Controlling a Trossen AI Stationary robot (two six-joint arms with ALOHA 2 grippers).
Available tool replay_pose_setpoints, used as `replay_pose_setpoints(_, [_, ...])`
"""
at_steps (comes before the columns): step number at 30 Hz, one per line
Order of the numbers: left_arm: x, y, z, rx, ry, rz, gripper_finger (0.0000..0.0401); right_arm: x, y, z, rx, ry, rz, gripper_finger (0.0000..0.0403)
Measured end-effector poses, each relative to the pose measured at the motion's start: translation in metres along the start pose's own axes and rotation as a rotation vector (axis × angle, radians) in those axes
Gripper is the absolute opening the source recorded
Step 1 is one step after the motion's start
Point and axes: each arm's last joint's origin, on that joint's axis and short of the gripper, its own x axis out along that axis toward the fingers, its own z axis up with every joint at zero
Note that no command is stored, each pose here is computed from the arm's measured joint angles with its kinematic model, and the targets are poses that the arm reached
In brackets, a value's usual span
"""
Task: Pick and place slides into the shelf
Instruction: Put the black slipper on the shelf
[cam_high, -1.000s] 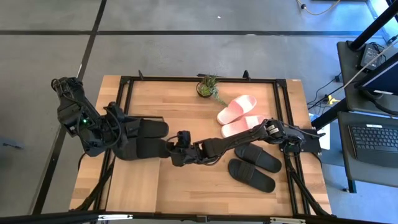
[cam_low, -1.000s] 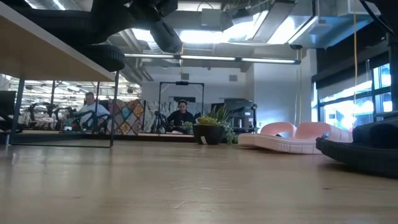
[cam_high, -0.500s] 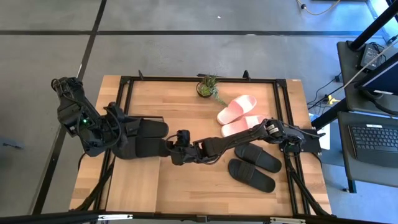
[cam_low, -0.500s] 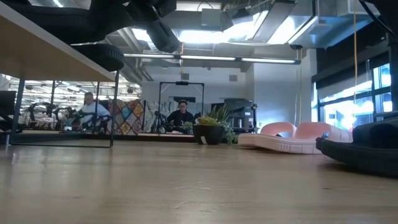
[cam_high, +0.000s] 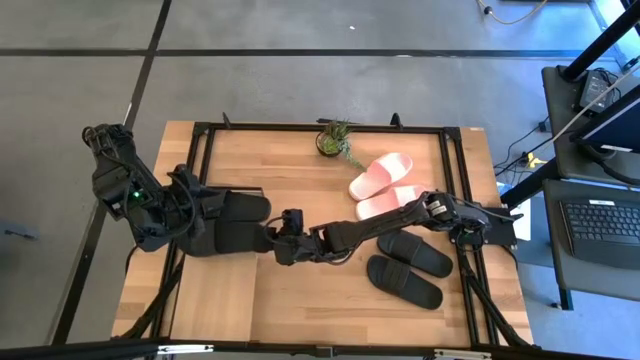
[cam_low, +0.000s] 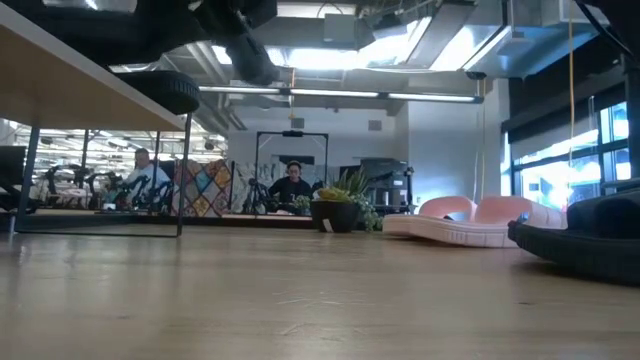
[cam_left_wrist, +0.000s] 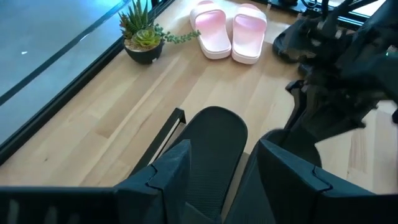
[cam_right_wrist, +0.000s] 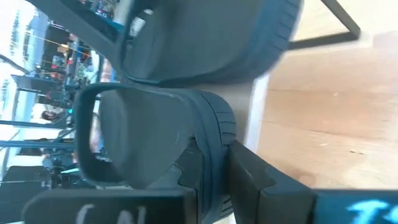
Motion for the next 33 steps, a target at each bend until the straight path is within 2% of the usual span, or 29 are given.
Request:
replay_pose_setpoints(6, [0.0,0.0,0.0,0.001,0.002,-0.001,0.0175,0.014,-0.011,-0.009,0.014,0.017,0.005,0.005])
replay_pose_setpoints(33, [0.0,0.0,-0.001,0.001,0.025,-0.009,0.0175,0.01,-0.01,-0.013,0.013,0.006,0.007,0.0049])
